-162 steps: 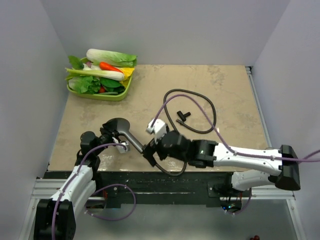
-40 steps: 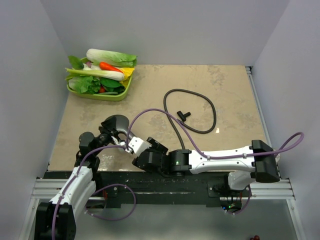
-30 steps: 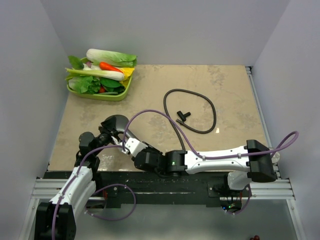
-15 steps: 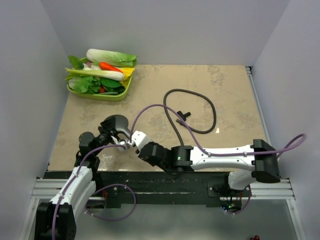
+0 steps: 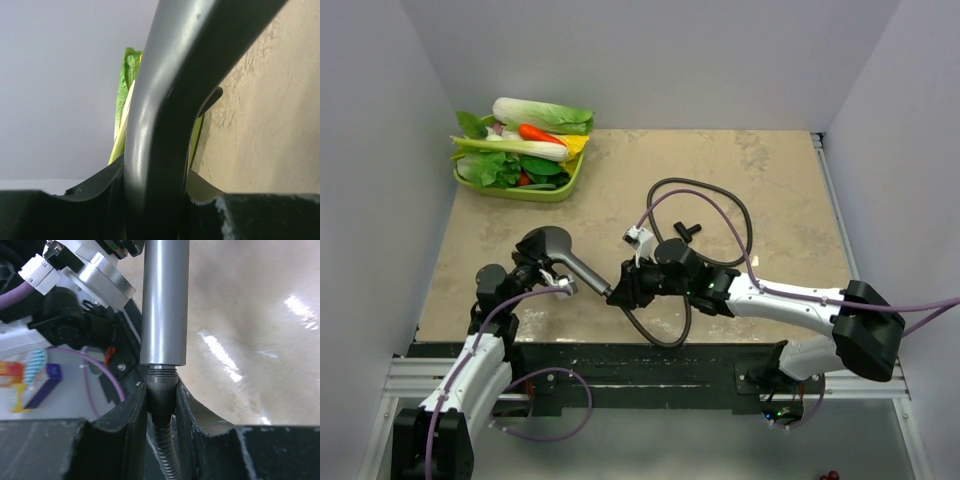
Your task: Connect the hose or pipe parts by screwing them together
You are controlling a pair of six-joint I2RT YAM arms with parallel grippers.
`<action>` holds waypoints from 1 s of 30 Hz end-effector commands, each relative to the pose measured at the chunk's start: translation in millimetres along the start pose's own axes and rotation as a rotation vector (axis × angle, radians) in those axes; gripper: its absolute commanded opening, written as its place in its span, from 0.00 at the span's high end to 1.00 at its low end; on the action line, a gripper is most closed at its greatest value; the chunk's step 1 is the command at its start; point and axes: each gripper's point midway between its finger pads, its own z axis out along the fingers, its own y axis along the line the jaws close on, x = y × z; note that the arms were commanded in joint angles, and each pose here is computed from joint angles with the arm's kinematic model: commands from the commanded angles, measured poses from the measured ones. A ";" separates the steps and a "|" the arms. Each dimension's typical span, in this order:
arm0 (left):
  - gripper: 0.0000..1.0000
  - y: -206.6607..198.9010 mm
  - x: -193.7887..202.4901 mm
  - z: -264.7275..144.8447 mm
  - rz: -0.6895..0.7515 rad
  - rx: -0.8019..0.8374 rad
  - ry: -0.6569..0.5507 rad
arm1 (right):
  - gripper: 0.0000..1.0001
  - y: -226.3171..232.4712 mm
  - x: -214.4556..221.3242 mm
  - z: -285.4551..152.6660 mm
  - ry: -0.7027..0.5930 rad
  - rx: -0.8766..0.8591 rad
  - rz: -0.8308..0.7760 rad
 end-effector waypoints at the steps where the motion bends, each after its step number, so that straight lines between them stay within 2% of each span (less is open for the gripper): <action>1: 1.00 40.9 -30.3 2.9 0.059 -0.098 -0.133 | 1.00 55.2 -39.4 -7.2 -0.139 -0.369 0.113; 3: 1.00 40.7 -30.2 2.9 0.061 -0.097 -0.133 | 1.00 51.0 -41.7 -8.0 -0.149 -0.409 0.197; 4: 1.00 40.6 -30.2 2.9 0.059 -0.097 -0.133 | 1.00 54.1 -46.1 -13.6 -0.196 -0.467 0.199; 6: 1.00 41.4 -30.6 2.9 0.062 -0.098 -0.135 | 1.00 51.4 -45.4 -18.0 -0.183 -0.546 0.312; 7: 1.00 41.4 -30.5 2.8 0.062 -0.098 -0.135 | 1.00 57.4 -53.4 -32.0 -0.250 -0.641 0.303; 8: 1.00 41.3 -30.9 3.0 0.062 -0.098 -0.136 | 1.00 60.4 -56.3 -41.6 -0.239 -0.706 0.406; 9: 1.00 41.4 -30.7 2.9 0.063 -0.098 -0.136 | 1.00 44.5 -54.2 -36.5 -0.251 -0.720 0.475; 10: 1.00 42.0 -31.7 2.8 0.065 -0.100 -0.139 | 1.00 57.0 -64.3 -63.5 -0.337 -0.862 0.429; 11: 1.00 41.5 -31.9 2.9 0.064 -0.098 -0.141 | 1.00 49.4 -63.5 -57.5 -0.280 -0.866 0.546; 14: 1.00 41.5 -32.3 2.5 0.064 -0.098 -0.142 | 1.00 49.6 -61.9 -51.4 -0.266 -0.868 0.531; 16: 1.00 41.0 -31.8 2.3 0.063 -0.096 -0.139 | 0.79 49.3 -62.6 -53.8 -0.259 -0.867 0.517; 18: 1.00 40.5 -31.6 2.3 0.067 -0.094 -0.138 | 0.68 46.9 -62.9 -51.6 -0.252 -0.839 0.487; 19: 1.00 40.6 -31.0 2.4 0.066 -0.094 -0.135 | 0.63 35.9 -54.1 -35.0 -0.185 -0.750 0.528; 20: 1.00 40.9 -31.0 2.6 0.066 -0.094 -0.135 | 0.57 38.5 -59.3 -37.0 -0.217 -0.707 0.419; 21: 1.00 40.5 -30.8 2.7 0.065 -0.093 -0.135 | 0.47 32.8 -58.2 -30.3 -0.203 -0.638 0.385; 22: 1.00 41.3 -30.9 2.8 0.066 -0.094 -0.135 | 0.39 8.7 -47.4 -8.5 -0.119 -0.451 0.436; 23: 1.00 40.8 -31.1 3.0 0.063 -0.093 -0.136 | 0.30 8.7 -57.4 -15.6 -0.162 -0.391 0.275; 24: 1.00 40.7 -31.1 3.0 0.062 -0.093 -0.136 | 0.13 -0.6 -59.0 -13.6 -0.151 -0.307 0.242; 25: 1.00 40.1 -31.4 3.2 0.058 -0.090 -0.139 | 0.02 -12.2 -60.6 -12.3 -0.113 -0.190 0.243; 26: 1.00 39.6 -31.8 3.4 0.058 -0.088 -0.142 | 0.02 -16.8 -66.6 -16.8 -0.122 -0.134 0.141; 28: 1.00 40.5 -31.5 3.8 0.056 -0.091 -0.141 | 0.02 -22.1 -69.1 -24.4 -0.074 -0.004 0.073; 30: 1.00 41.3 -31.6 4.1 0.050 -0.093 -0.142 | 0.01 -33.5 -66.8 -28.1 -0.067 0.186 -0.082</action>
